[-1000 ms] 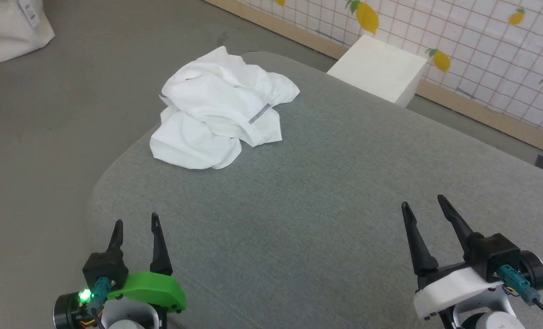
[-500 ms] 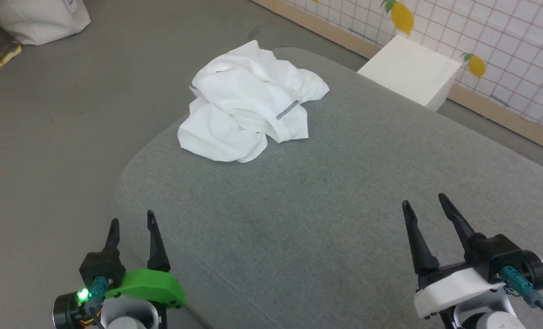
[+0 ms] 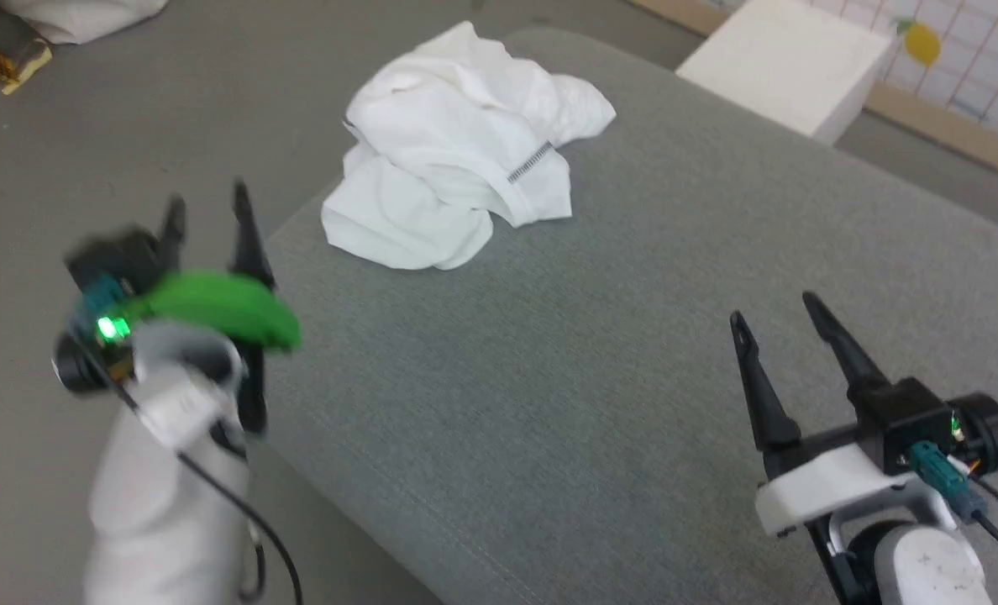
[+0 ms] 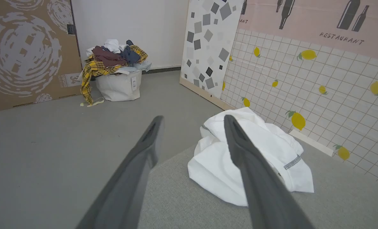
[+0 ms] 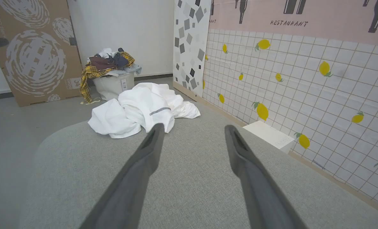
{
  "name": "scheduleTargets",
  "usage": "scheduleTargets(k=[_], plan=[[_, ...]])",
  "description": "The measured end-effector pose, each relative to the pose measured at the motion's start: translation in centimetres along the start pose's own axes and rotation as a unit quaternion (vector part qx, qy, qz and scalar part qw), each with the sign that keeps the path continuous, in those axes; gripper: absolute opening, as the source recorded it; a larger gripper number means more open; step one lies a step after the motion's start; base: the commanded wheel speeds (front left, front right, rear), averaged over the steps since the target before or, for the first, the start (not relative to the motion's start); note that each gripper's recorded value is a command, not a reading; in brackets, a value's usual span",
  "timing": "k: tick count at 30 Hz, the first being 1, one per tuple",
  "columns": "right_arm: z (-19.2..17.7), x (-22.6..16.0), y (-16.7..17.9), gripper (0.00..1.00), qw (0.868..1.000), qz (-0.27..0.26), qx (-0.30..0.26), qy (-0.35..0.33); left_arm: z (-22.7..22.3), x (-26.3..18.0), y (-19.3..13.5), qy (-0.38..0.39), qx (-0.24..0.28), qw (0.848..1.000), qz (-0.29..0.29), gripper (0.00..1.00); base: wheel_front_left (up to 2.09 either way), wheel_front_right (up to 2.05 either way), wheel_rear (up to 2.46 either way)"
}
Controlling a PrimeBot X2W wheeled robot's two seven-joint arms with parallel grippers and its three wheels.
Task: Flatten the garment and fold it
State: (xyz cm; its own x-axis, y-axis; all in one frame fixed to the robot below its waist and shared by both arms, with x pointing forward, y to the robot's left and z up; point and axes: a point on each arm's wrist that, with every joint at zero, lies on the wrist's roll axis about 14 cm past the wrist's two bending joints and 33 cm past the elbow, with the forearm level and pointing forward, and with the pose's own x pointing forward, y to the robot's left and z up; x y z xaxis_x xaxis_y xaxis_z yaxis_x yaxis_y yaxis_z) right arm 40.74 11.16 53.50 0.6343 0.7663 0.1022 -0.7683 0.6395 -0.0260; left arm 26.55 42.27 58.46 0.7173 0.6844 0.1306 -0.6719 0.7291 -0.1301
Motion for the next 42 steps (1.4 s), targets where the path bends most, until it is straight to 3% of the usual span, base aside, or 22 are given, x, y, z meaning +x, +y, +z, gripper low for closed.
scheduleTargets(k=[7,11,15,19,23,24,26,27,28,29,31,35,39,42], plan=[[-0.8,1.8,-2.5,1.00,1.000,-0.005,0.005,-0.012,0.9,7.9,-3.5,0.052,0.031,0.998,-0.033,1.00,0.00,0.00,0.00],[-2.6,2.1,-5.3,1.00,1.000,-0.026,0.014,-0.011,-1.6,11.3,-5.8,0.108,0.049,0.992,-0.039,1.00,0.00,0.00,0.00],[-5.7,1.9,-8.4,1.00,0.997,-0.059,0.039,0.003,-6.9,13.7,-8.2,0.190,0.028,0.981,-0.030,1.00,0.00,0.00,0.00],[-9.3,0.8,-10.8,1.00,0.994,-0.092,0.060,0.026,-13.9,14.1,-8.8,0.291,-0.001,0.957,0.008,1.00,0.00,0.00,0.00],[-12.6,-1.2,-13.1,1.00,0.988,-0.129,0.073,0.053,-20.3,13.2,-9.2,0.382,-0.018,0.923,0.049,1.00,0.00,0.00,0.00],[-13.8,-2.4,-14.1,1.00,0.984,-0.148,0.077,0.064,-23.2,12.2,-9.6,0.422,-0.023,0.904,0.059,1.00,0.00,0.00,0.00],[-14.4,-3.3,-15.2,1.00,0.981,-0.167,0.077,0.064,-25.5,11.3,-10.0,0.450,-0.033,0.890,0.066,1.00,0.00,0.00,0.00],[-14.7,-4.0,-15.9,1.00,0.978,-0.184,0.081,0.064,-26.5,11.3,-10.2,0.468,-0.028,0.881,0.064,0.76,0.00,0.00,0.00],[-14.9,-4.4,-16.3,1.00,0.976,-0.192,0.080,0.064,-26.8,11.4,-10.3,0.471,-0.021,0.880,0.060,0.43,0.00,0.00,0.00],[-14.9,-4.8,-16.7,1.00,0.975,-0.199,0.080,0.063,-26.9,11.6,-10.3,0.469,-0.009,0.881,0.056,0.00,0.00,0.00,0.00],[-14.9,-5.5,-17.1,1.00,0.972,-0.211,0.079,0.063,-26.6,12.3,-10.4,0.447,0.010,0.893,0.050,0.00,0.00,0.00,0.00],[-14.5,-6.8,-17.5,1.00,0.968,-0.229,0.077,0.068,-23.8,13.9,-11.6,0.355,0.058,0.933,0.017,0.00,0.00,0.00,0.00],[-14.1,-9.6,-17.5,1.00,0.961,-0.252,0.072,0.091,-17.8,16.4,-14.7,0.220,0.099,0.969,-0.053,0.00,0.00,0.00,0.00],[-13.7,-12.1,-17.2,1.00,0.954,-0.270,0.070,0.111,-12.5,17.6,-18.0,0.126,0.107,0.979,-0.117,0.00,0.00,0.00,0.00]])
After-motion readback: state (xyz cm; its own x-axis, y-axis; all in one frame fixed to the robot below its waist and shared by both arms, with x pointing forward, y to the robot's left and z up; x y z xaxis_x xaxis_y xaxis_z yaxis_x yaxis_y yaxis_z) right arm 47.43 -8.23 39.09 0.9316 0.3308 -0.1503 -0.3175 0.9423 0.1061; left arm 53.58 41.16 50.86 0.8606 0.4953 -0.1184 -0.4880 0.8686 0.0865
